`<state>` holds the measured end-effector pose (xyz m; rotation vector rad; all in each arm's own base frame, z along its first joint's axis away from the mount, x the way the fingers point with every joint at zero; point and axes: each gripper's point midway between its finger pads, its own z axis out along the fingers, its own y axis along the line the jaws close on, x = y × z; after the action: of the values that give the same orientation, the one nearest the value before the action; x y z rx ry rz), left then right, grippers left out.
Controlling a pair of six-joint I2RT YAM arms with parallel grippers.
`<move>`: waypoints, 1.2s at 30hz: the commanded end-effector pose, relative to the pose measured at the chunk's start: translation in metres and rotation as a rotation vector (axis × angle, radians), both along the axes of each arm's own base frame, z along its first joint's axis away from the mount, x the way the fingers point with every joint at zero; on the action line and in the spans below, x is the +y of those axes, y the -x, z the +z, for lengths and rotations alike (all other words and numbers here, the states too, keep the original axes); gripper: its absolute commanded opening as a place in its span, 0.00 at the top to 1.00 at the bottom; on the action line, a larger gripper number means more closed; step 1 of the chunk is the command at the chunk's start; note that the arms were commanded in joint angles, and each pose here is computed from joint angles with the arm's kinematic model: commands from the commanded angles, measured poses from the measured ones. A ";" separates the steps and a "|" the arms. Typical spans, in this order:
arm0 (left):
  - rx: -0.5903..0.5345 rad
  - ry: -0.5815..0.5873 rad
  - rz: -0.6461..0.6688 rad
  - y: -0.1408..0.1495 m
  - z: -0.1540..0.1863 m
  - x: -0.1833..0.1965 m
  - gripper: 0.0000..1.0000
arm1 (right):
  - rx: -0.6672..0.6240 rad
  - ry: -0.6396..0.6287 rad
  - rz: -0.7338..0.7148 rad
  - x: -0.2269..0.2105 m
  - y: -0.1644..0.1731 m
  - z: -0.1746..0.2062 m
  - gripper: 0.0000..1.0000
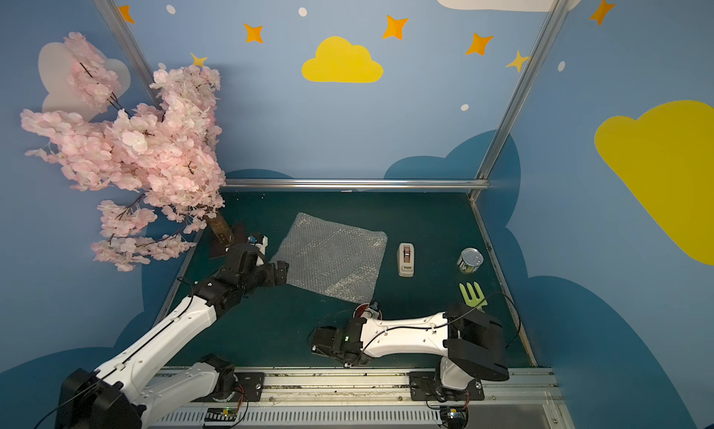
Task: Wrap mugs in bubble wrap
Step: Pick up the mug from the center of the board, then place the mug on the bubble wrap.
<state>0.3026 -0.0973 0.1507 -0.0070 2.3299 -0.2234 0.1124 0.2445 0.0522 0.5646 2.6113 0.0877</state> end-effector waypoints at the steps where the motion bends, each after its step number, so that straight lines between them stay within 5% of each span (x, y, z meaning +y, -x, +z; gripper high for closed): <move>1: -0.008 -0.009 0.006 -0.002 0.000 0.001 0.01 | -0.012 -0.023 0.018 -0.005 -0.010 0.004 0.61; 9: 0.003 -0.013 0.011 0.000 0.000 0.002 0.01 | -0.015 -0.026 0.091 -0.014 -0.021 0.016 1.00; 23: 0.022 -0.009 0.022 0.001 0.004 0.003 0.00 | -0.106 -0.006 0.430 -0.014 -0.037 0.083 1.00; 36: 0.123 0.010 0.050 -0.003 -0.023 0.003 0.00 | -0.269 0.043 0.893 0.044 -0.118 0.123 1.00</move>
<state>0.3054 -0.0958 0.1309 -0.0541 2.4300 -0.2018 0.2055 0.2524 0.1496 -0.4071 2.5475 0.2864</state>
